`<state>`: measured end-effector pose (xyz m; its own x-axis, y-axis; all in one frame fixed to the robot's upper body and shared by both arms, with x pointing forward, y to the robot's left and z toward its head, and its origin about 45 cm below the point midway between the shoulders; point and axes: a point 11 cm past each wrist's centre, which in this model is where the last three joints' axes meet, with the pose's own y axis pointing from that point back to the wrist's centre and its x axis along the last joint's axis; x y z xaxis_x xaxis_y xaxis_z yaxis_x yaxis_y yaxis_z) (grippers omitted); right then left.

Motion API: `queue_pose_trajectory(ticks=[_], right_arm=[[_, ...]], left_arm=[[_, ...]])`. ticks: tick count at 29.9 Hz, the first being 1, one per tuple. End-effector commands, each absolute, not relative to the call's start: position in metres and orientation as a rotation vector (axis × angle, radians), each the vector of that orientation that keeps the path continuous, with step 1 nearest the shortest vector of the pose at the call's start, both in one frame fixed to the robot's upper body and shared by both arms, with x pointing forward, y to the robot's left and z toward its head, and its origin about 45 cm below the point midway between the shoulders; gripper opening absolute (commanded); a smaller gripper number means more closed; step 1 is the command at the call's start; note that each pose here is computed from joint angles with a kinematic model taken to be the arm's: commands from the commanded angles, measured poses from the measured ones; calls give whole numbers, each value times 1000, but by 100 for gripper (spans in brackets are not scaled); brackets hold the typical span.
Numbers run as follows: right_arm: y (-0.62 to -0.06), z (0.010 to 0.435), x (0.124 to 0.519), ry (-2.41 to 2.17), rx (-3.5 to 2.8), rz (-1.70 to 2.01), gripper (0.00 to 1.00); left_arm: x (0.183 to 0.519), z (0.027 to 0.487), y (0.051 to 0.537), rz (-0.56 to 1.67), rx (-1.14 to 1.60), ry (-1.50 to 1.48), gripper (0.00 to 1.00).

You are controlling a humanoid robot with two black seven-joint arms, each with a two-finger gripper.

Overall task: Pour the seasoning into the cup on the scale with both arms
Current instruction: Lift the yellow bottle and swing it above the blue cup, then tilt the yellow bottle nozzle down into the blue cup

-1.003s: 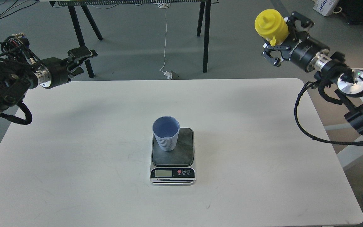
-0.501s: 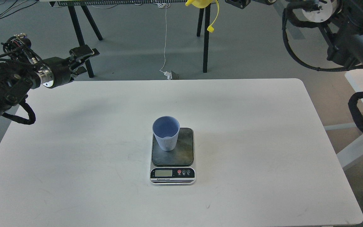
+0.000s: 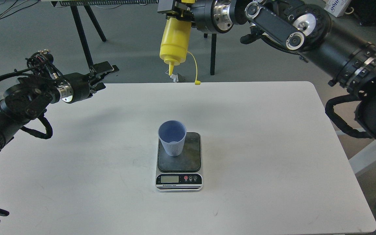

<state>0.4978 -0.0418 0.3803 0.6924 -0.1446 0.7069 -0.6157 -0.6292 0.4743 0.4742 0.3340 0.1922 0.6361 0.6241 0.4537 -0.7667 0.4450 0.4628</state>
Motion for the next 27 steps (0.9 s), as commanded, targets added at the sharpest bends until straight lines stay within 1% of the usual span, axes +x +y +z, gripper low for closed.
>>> queue_pose_trajectory(ticks=[1,6,10,16,27], right_arm=[[-38,356,488,-458,2072,876,2],[-34,326,473,-313,1978,924,2],[-37,308,470,-304,1937,952,2],[-42,294,472,-350,1930,960,2],[-49,282,477,-465,1947,990,2]], left_arm=[[470,187,339,872,704,-220,100],[470,188,341,875,708,-221,100],[470,187,340,874,707,-221,100],[470,186,339,871,706,-219,100],[467,183,346,875,721,-214,100]])
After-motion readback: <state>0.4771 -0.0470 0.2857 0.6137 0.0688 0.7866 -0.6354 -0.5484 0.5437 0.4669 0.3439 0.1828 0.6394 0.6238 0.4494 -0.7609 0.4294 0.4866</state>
